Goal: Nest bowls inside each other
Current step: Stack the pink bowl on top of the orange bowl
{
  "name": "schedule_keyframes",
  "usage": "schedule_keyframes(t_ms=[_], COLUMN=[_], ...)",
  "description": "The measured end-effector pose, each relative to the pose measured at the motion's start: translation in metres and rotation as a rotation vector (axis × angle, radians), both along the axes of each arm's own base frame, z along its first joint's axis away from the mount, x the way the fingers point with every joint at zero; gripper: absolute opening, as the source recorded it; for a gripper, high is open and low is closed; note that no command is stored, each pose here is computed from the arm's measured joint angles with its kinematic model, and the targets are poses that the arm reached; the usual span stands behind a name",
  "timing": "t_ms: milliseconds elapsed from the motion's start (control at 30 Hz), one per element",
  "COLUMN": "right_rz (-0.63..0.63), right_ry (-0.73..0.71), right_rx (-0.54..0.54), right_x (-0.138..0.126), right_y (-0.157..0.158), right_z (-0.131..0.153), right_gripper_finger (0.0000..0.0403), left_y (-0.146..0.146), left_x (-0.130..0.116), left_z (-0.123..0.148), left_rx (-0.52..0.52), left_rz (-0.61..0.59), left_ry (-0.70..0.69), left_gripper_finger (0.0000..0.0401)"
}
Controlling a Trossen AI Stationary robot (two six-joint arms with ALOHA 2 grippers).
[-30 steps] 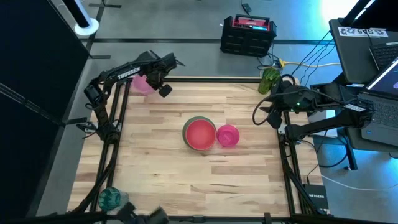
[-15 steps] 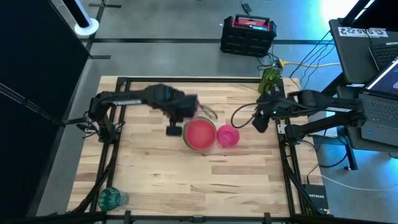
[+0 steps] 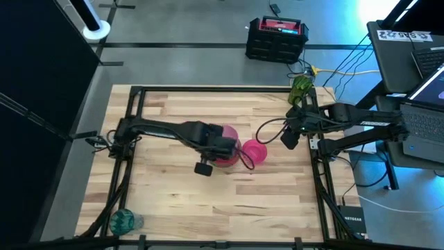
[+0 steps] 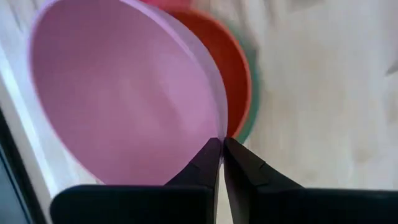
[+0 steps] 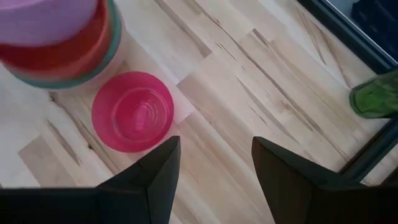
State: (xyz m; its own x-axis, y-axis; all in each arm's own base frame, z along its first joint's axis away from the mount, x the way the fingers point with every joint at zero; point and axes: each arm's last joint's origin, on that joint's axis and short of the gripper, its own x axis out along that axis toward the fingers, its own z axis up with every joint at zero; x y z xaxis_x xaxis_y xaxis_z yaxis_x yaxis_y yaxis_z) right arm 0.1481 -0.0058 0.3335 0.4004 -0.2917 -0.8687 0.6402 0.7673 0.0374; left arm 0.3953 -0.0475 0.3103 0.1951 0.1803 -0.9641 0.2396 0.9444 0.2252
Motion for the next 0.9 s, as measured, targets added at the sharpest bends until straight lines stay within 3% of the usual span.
schedule_keyframes(t_ms=[100, 567, 733, 900], right_rz=[0.01, 0.05, 0.061, 0.076], right_ry=[-0.014, -0.075, -0.09, -0.086], right_rx=[-0.004, -0.025, -0.031, -0.037], right_x=[-0.004, -0.02, -0.02, -0.02], right_y=[0.0, 0.0, 0.0, 0.0], right_z=[0.002, 0.011, 0.012, 0.012], right_gripper_finger=[0.0186, 0.0186, 0.0186, 0.0186], left_y=[0.003, -0.01, -0.01, -0.007], left_x=[0.0, 0.01, 0.018, 0.022], left_z=[-0.012, -0.014, -0.028, -0.029], left_rx=[0.027, -0.005, -0.006, -0.01], left_rz=[0.022, 0.023, 0.024, 0.029], left_ry=[0.095, 0.041, 0.061, 0.043], left_gripper_finger=[0.0, 0.0, 0.0, 0.0034])
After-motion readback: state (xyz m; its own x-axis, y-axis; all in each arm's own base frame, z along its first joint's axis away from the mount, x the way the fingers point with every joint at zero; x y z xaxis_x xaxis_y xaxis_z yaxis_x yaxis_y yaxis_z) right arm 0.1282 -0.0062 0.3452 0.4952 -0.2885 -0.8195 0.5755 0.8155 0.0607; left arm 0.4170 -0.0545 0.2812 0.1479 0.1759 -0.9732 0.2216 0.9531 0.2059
